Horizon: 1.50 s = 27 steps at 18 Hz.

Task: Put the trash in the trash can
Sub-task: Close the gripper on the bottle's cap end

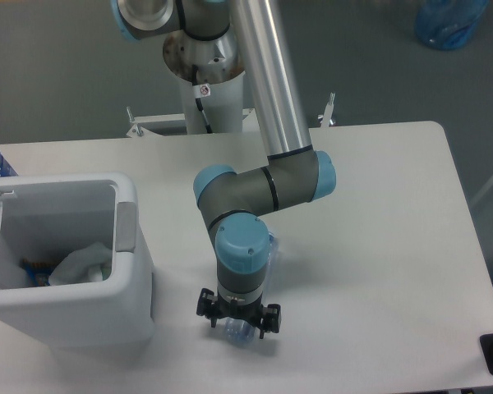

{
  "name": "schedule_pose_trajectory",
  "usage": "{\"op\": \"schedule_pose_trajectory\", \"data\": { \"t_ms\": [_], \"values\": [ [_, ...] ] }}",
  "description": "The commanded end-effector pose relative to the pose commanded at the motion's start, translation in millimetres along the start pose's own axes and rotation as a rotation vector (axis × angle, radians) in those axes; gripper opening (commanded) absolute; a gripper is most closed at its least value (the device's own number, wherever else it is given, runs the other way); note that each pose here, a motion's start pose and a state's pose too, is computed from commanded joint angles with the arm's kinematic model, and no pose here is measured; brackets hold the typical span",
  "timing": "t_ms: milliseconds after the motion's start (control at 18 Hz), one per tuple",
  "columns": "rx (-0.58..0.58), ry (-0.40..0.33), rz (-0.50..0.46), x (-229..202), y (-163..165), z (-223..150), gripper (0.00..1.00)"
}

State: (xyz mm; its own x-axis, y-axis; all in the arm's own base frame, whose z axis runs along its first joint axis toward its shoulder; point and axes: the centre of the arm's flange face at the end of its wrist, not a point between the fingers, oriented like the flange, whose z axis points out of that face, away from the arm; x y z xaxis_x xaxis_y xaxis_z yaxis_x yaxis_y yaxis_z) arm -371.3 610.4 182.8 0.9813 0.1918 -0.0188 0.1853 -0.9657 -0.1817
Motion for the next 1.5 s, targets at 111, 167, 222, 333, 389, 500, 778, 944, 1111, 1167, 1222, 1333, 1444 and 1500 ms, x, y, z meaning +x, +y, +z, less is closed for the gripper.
{"op": "schedule_pose_trajectory", "data": {
  "t_ms": [111, 167, 222, 333, 389, 500, 778, 944, 1111, 1167, 1222, 1333, 1444, 1500],
  "values": [
    [-0.002, -0.001, 0.001, 0.1, 0.6, 0.6, 1.0],
    [0.0, 0.0, 0.003, 0.2, 0.4, 0.4, 0.99],
    [-0.001, -0.001, 0.003, 0.1, 0.5, 0.4, 0.97],
    [-0.001, -0.001, 0.003, 0.1, 0.5, 0.4, 0.91],
    [0.0, -0.002, 0.003, -0.2, -0.1, -0.1, 0.89],
    [0.001, -0.004, 0.003, -0.6, -0.5, -0.7, 0.82],
    [-0.002, -0.011, 0.003, -1.2, -0.3, -1.8, 0.81],
    [-0.013, -0.026, 0.005, -2.8, 0.9, -0.8, 0.78],
    [-0.011, -0.027, 0.005, -2.8, 0.7, -1.8, 0.78],
    [-0.011, -0.027, 0.005, -2.8, 0.7, -1.8, 0.77],
    [-0.011, -0.027, 0.005, -2.8, 0.7, -1.8, 0.75],
    [-0.011, -0.027, 0.005, -2.8, 0.7, -1.8, 0.7],
    [-0.01, -0.028, 0.005, -2.8, 0.5, -2.9, 0.67],
    [-0.011, -0.029, 0.005, -3.2, 0.3, -2.4, 0.65]
  ]
}}
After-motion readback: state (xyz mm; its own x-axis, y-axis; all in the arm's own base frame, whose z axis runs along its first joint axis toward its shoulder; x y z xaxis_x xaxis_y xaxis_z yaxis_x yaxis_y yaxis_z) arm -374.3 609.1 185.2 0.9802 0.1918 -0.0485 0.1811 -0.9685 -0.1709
